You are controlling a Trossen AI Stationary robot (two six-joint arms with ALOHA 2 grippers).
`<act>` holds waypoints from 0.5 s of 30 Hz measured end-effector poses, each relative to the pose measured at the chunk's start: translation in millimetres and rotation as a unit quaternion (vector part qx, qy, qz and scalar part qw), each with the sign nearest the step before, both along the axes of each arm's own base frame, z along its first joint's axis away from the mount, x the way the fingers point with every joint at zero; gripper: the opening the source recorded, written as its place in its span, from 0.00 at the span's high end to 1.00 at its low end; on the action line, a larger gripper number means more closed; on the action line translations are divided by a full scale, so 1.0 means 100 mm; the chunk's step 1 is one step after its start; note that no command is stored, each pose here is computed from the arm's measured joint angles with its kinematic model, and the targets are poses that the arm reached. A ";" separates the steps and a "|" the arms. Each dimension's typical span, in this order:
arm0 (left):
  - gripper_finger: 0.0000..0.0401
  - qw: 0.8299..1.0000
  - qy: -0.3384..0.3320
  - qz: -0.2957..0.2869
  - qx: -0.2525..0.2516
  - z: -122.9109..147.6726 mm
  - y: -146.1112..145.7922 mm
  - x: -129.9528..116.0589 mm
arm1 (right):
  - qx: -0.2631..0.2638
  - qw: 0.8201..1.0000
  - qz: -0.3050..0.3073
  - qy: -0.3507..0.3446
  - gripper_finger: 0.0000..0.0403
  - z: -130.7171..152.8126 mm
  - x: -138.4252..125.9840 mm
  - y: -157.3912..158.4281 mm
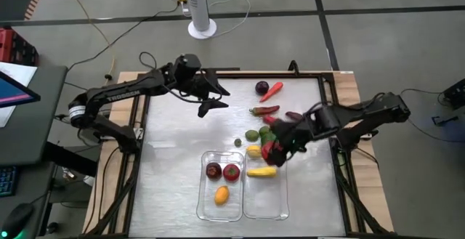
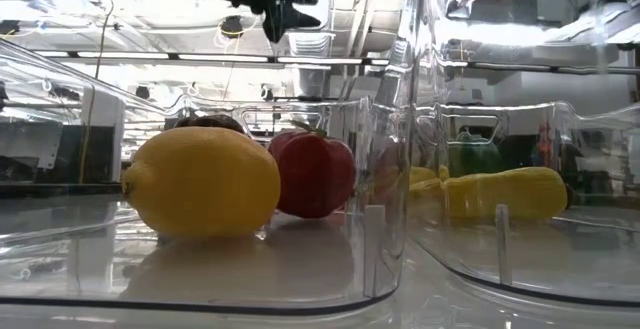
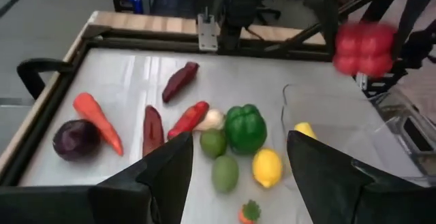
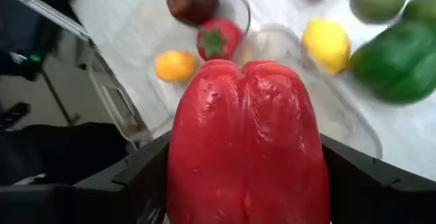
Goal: Sort produce into baskets
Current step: Put the red bell pepper into the right transparent bin
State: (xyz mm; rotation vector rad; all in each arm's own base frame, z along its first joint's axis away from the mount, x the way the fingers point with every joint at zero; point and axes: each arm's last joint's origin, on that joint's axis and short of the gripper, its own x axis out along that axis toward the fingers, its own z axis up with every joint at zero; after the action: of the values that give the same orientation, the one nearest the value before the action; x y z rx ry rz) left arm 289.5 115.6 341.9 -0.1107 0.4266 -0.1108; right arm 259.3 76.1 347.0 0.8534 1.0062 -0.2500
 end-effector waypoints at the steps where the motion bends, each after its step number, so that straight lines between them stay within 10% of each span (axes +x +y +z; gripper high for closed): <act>1: 0.44 1.000 -0.010 -0.001 0.002 0.04 -0.03 -0.01 | -0.004 1.000 0.006 0.010 0.19 -0.06 0.01 0.05; 15: 0.44 0.997 -0.037 0.056 -0.049 0.37 -0.90 -0.10 | -0.028 0.996 0.083 0.003 0.19 -0.48 0.03 0.41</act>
State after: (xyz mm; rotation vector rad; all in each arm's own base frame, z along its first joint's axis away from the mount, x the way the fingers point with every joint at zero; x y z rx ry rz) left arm 279.3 25.2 378.7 -0.2265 0.3408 -0.0251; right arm 262.5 116.7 298.7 0.7137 1.0641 -0.1392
